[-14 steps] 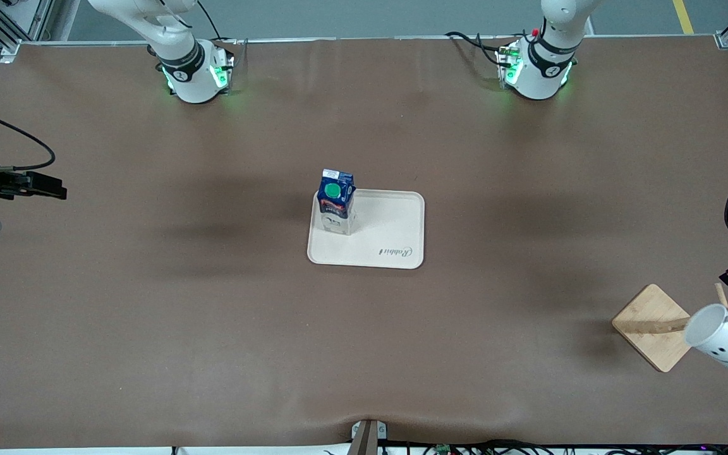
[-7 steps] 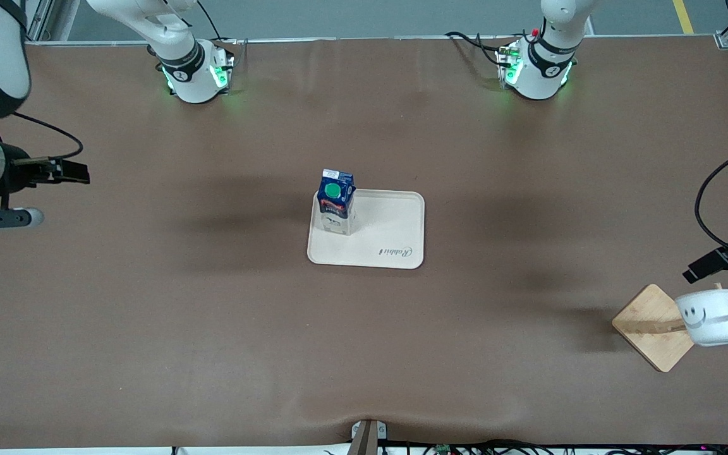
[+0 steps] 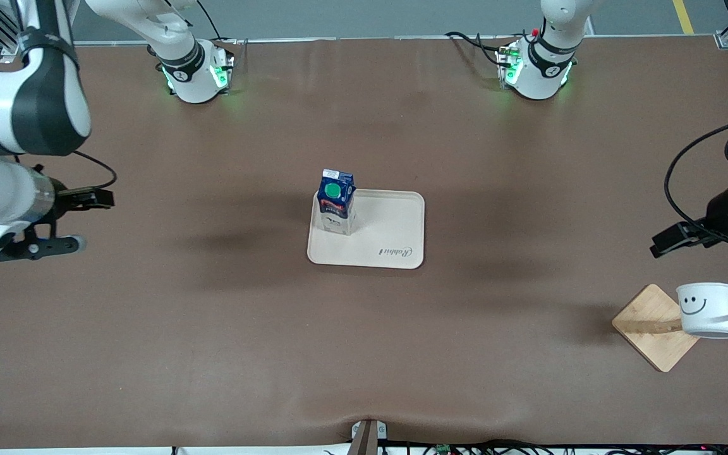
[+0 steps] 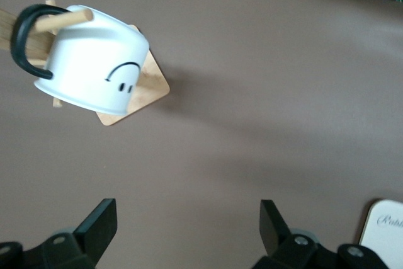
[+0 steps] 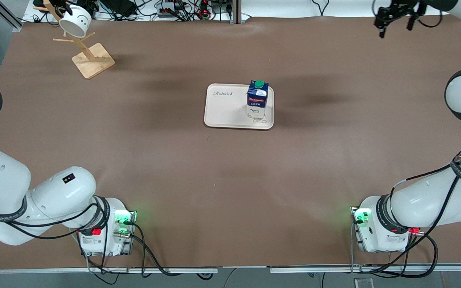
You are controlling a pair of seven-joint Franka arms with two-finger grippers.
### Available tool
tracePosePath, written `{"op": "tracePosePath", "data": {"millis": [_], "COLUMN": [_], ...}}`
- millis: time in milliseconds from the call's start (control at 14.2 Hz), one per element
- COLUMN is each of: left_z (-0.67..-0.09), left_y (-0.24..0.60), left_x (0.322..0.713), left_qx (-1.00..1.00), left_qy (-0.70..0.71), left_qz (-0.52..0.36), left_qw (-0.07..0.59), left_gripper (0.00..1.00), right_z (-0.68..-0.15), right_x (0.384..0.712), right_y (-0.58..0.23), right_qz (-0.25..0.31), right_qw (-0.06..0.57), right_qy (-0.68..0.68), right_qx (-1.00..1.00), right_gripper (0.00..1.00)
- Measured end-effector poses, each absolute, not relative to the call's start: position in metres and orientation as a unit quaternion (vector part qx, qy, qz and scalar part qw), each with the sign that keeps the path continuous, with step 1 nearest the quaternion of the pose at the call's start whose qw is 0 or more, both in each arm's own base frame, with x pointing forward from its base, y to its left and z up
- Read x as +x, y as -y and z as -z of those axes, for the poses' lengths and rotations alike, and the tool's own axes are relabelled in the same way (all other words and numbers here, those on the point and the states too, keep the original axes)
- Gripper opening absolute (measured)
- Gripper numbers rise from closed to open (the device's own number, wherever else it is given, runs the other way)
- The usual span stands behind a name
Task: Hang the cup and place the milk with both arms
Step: 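Raise the left gripper while the right gripper reaches the milk carton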
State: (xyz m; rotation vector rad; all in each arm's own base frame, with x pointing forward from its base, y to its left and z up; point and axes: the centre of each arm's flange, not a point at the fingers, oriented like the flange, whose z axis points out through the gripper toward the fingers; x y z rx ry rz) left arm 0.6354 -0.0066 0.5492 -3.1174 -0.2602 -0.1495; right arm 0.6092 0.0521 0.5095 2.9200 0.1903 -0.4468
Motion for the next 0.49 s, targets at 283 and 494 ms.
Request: {"op": "tracePosePath", "data": {"millis": [283, 494], "left_z": [-0.577, -0.593], "left_y": [0.025, 0.037], "left_x": [0.620, 0.613], "left_qx": [-0.997, -0.997], "left_qy": [0.070, 0.060], "left_qz": [0.035, 0.029], "left_qw": [0.025, 0.026], "left_gripper": [1.00, 1.00], "right_z": [-0.509, -0.503], "right_x": [0.603, 0.604], "right_y": [-0.095, -0.071], "right_qz": [0.154, 0.168], "right_qw": [0.037, 0.039], "right_qy": [0.025, 0.055], "right_qx": [0.987, 0.983], "right_gripper": [1.00, 1.00]}}
